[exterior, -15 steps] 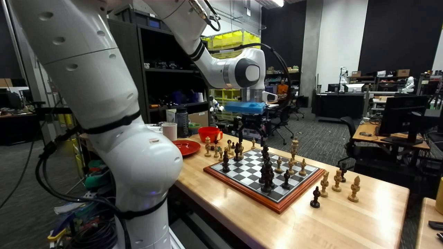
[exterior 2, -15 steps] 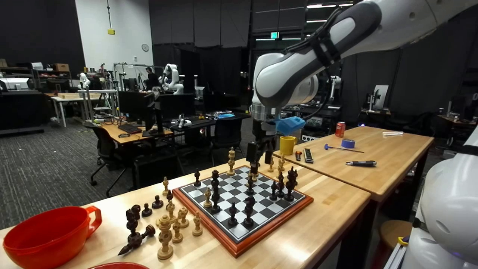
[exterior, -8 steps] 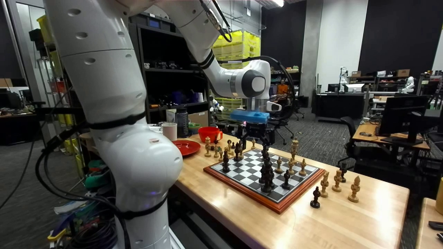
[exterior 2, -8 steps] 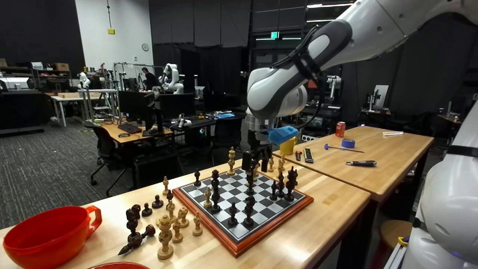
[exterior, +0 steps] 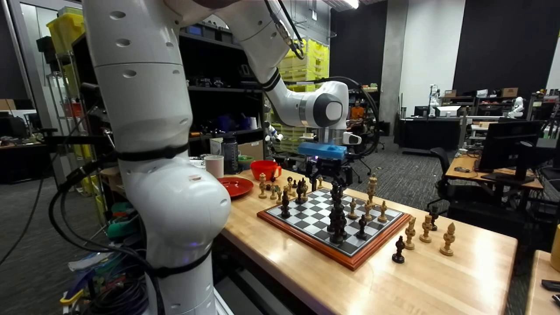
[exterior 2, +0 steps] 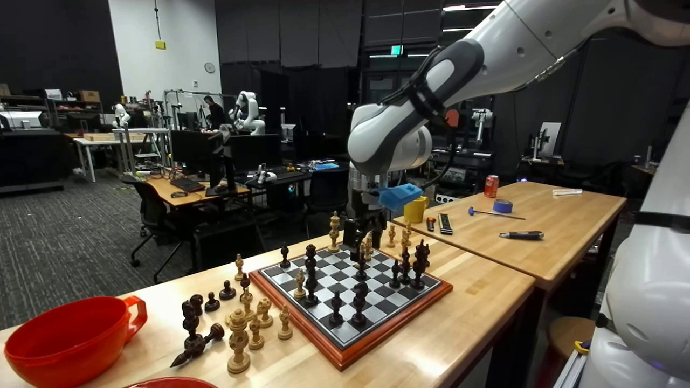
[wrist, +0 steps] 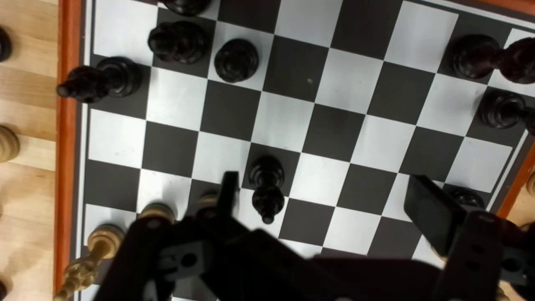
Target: Move one black chess piece forward
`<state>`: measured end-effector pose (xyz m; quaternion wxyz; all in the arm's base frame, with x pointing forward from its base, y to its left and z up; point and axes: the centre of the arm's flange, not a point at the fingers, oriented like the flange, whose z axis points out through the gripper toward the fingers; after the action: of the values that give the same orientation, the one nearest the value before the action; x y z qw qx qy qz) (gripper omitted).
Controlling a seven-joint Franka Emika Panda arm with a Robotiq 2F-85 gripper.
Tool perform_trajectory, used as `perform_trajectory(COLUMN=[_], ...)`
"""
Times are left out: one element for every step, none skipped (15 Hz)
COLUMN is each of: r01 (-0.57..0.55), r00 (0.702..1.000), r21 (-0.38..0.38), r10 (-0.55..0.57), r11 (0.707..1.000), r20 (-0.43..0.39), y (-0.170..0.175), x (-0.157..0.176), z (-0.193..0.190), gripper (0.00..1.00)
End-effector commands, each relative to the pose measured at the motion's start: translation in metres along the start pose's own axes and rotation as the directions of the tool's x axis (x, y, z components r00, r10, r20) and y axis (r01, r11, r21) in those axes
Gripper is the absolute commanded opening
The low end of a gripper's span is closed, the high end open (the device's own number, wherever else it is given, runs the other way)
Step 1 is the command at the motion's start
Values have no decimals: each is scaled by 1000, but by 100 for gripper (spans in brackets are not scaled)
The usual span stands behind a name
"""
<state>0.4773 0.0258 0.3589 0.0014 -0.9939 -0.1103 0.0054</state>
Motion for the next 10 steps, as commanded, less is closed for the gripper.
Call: perform_trajectory(r01=[0, 0, 0, -3, -4, -6, -6, -6, -7, -8], r00=[1000, 1000, 1000, 1000, 1000, 1000, 1000, 1000, 1000, 1000], r21=[0, 0, 0, 0, 3, 3, 5, 10, 12, 15], r10=[0, 0, 0, 3, 4, 6, 6, 6, 7, 7], r11=[1000, 1000, 1000, 1000, 1000, 1000, 1000, 1000, 1000, 1000], r20=[-1, -1, -1, 11, 17, 18, 21, 25, 25, 29], y=[0, 0, 0, 0, 2, 3, 4, 5, 6, 7], x=[1, 1, 1, 2, 4, 5, 5, 6, 7, 8], z=[0, 0, 0, 1, 2, 3, 4, 6, 7, 9], gripper=[100, 100, 100, 100, 100, 100, 100, 100, 100, 100])
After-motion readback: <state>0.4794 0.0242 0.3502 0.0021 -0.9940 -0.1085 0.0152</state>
